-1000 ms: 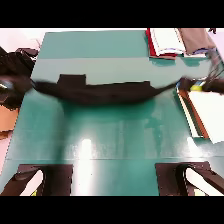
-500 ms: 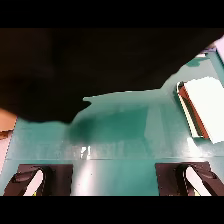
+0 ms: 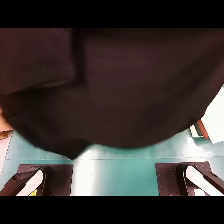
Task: Fold the shirts.
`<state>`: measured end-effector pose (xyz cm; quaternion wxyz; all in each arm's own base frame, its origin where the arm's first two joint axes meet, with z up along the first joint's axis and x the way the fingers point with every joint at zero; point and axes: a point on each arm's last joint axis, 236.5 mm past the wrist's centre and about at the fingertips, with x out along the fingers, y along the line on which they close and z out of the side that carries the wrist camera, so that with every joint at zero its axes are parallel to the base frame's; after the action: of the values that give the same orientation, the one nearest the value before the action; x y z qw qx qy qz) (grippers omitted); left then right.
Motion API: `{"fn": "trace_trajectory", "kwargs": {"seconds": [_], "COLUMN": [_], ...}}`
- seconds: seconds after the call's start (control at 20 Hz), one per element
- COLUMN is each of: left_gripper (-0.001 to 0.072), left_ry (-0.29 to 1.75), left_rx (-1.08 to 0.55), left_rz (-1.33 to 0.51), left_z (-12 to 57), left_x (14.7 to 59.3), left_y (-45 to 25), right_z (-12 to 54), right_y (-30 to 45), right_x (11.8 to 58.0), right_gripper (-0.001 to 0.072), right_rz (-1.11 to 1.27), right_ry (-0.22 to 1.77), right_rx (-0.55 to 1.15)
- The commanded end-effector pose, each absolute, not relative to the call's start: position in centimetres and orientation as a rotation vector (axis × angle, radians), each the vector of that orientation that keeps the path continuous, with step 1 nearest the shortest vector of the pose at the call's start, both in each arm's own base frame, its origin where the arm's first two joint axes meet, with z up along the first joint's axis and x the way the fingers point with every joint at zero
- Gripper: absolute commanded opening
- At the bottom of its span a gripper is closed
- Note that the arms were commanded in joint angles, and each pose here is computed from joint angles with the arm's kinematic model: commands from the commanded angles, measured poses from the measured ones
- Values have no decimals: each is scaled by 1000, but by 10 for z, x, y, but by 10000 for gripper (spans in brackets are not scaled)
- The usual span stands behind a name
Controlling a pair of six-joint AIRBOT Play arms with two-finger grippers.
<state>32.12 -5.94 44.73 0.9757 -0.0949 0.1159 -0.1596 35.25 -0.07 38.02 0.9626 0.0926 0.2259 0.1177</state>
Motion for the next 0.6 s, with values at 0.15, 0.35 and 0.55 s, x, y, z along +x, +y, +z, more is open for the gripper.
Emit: {"fn": "trace_trajectory", "kwargs": {"seconds": [0.15, 0.35, 0.55], "left_gripper": [26, 26, 26], "left_ry": [888, 1098, 1029], "left_rx": [-357, -400, -393], "left_rz": [-360, -352, -305], "left_z": [192, 70, 51], "left_x": [448, 489, 522], "left_y": [-61, -68, -56], "right_z": [135, 39, 35], "right_y": [16, 40, 38], "right_x": [424, 464, 508], "right_gripper": [14, 14, 14], "right_rz": [253, 228, 236], "right_ry": [1072, 1219, 1176], "right_rx": [254, 329, 339]}}
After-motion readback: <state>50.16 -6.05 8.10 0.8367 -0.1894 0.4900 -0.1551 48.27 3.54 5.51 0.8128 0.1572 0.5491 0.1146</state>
